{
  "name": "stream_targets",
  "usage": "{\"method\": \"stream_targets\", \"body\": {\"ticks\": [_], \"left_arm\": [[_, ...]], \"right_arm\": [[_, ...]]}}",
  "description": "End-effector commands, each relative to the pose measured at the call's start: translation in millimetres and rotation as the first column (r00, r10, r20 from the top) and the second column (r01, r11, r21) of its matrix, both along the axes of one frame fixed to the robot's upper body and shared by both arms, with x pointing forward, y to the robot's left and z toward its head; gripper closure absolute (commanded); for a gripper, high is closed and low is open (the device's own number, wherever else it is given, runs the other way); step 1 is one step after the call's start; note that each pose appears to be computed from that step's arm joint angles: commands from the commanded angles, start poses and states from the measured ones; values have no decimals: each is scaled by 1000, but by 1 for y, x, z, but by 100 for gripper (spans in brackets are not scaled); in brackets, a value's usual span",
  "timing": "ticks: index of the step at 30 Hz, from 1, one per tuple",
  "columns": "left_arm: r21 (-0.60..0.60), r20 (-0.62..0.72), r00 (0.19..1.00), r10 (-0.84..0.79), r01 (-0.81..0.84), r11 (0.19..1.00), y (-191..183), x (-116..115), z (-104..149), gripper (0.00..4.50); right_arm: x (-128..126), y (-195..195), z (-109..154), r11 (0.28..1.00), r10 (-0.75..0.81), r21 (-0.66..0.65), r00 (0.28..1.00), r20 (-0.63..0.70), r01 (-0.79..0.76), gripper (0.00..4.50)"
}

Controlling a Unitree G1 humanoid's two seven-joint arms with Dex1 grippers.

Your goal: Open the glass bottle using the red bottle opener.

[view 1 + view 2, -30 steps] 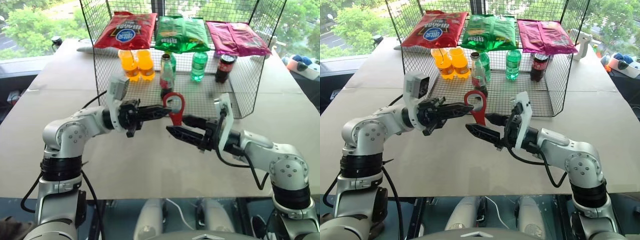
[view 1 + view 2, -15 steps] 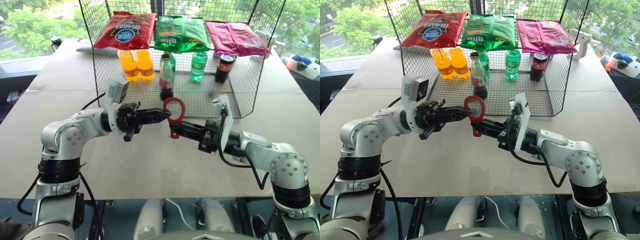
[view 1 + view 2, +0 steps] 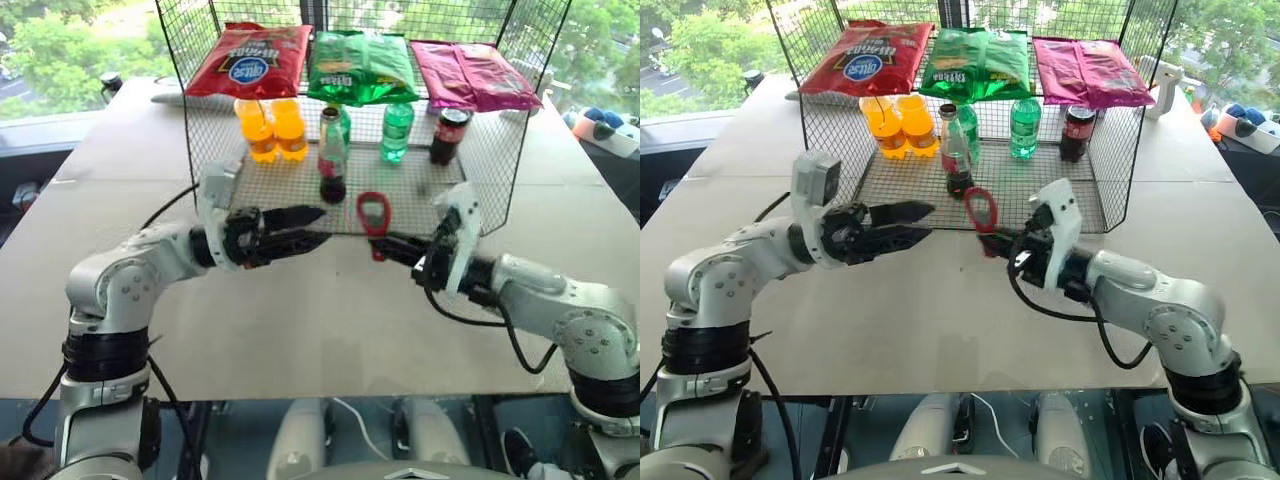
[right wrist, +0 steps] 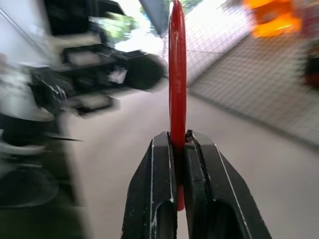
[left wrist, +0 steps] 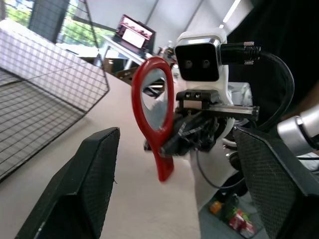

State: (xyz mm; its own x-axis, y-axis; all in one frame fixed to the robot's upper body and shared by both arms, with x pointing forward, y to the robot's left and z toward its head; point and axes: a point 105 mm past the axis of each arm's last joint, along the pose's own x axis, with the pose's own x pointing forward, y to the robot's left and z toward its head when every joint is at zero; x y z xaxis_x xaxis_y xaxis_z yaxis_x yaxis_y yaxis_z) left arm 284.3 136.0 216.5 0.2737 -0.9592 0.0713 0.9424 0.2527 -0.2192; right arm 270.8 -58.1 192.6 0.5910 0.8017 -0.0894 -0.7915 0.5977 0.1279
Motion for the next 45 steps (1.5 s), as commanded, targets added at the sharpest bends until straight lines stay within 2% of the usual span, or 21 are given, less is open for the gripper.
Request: {"method": "stream_targets", "body": {"ticks": [1,3,4,6,10,14,18,22,34,45], "left_arm": [[43,170,966,197,-207,977,6,15,6,102],[55,216,921,324,-343,938,6,29,3,102],[104,270,852,449,-489,866,10,46,1,102],[139,337,758,558,-626,767,16,63,1,102],[61,312,720,620,-666,743,8,88,9,102],[34,330,668,667,-715,699,5,109,15,102],[41,374,653,658,-721,692,-4,125,17,102],[56,390,660,642,-713,699,-10,133,16,4],[86,415,724,552,-635,768,-32,145,21,4],[119,424,739,524,-619,776,-48,160,15,4]], "right_arm": [[3,-15,8,968,-112,-190,958,265,165,450],[5,-26,6,909,-134,-315,906,401,273,450],[5,-33,7,867,-143,-363,867,477,343,450],[5,-39,9,817,-137,-404,819,556,411,450],[5,-57,13,734,-180,-416,744,643,537,450],[4,-66,13,714,-238,-391,726,646,581,450],[2,-69,12,700,-257,-390,721,644,598,450],[0,-71,14,692,-276,-380,711,646,614,450],[-1,-72,13,685,-305,-365,704,642,630,450],[-4,-73,13,675,-307,-365,694,652,641,450]]}}
